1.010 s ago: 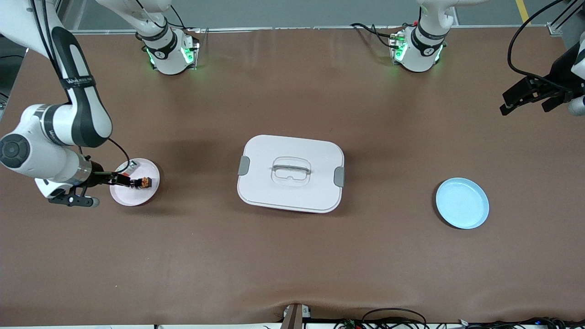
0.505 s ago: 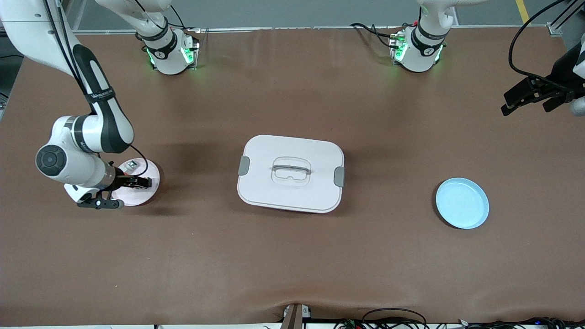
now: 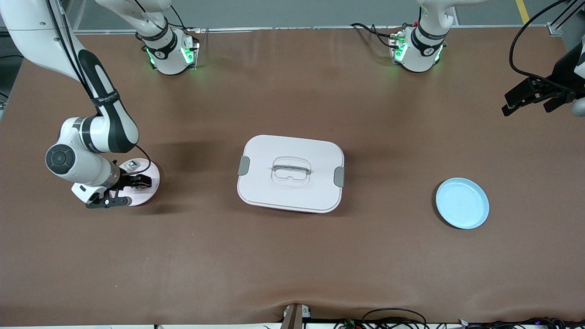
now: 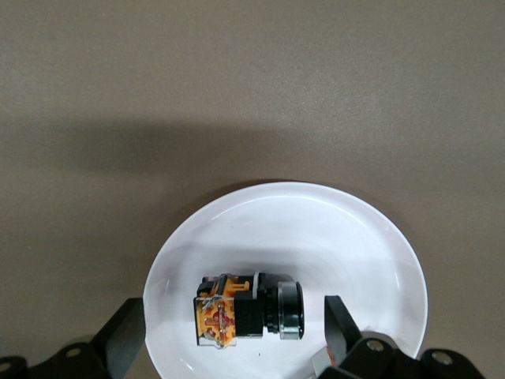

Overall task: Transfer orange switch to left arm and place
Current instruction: 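Close the right gripper on the black-and-orange switch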

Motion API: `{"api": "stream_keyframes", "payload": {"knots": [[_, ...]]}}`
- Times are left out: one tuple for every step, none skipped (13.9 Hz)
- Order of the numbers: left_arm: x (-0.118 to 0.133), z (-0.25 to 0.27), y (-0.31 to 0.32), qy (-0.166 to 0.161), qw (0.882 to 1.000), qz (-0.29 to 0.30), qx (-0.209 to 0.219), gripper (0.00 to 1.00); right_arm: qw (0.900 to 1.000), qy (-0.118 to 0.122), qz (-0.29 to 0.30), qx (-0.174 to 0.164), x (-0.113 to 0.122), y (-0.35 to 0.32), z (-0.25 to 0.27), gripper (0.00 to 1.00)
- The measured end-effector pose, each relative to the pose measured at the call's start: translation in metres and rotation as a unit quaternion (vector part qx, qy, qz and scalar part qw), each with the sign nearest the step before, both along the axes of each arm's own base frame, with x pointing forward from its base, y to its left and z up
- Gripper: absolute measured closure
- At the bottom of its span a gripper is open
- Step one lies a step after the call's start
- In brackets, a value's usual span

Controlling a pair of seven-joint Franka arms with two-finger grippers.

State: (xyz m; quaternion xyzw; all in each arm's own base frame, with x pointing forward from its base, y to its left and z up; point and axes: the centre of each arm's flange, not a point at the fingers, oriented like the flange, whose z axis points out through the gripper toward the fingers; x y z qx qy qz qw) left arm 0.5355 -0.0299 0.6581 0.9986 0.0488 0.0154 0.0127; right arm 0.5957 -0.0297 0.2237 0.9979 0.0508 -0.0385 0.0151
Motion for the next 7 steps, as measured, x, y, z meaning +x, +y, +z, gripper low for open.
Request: {"api": "stream_keyframes", "payload": {"knots": [[0.0,0.0,0.0,0.0,1.0,0.0,0.0,0.0,1.0,-0.002,0.0,0.001,-0.001,-0.001,-0.004,0.0],[0.001,-0.001,0.0,0.001,1.0,0.0,0.0,0.0,1.0,-0.003,0.0,0.001,-0.003,-0.002,-0.009,0.0],[0.001,-0.003,0.0,0.003,1.0,0.0,0.0,0.0,1.0,-0.002,-0.001,0.001,-0.006,-0.003,-0.012,0.0],[0.003,-0.005,0.0,0.004,1.0,0.0,0.0,0.0,1.0,-0.001,-0.002,0.002,-0.008,-0.004,-0.015,0.0],[0.004,-0.007,0.0,0.006,1.0,0.0,0.0,0.0,1.0,0.001,-0.004,0.002,-0.009,-0.006,-0.016,0.0],[0.005,-0.008,0.0,0.007,1.0,0.0,0.0,0.0,1.0,0.003,-0.005,0.002,-0.011,-0.007,-0.017,0.0],[0.007,-0.01,0.0,0.007,1.0,0.0,0.0,0.0,1.0,0.006,-0.006,0.002,-0.013,-0.008,-0.019,0.0]]}}
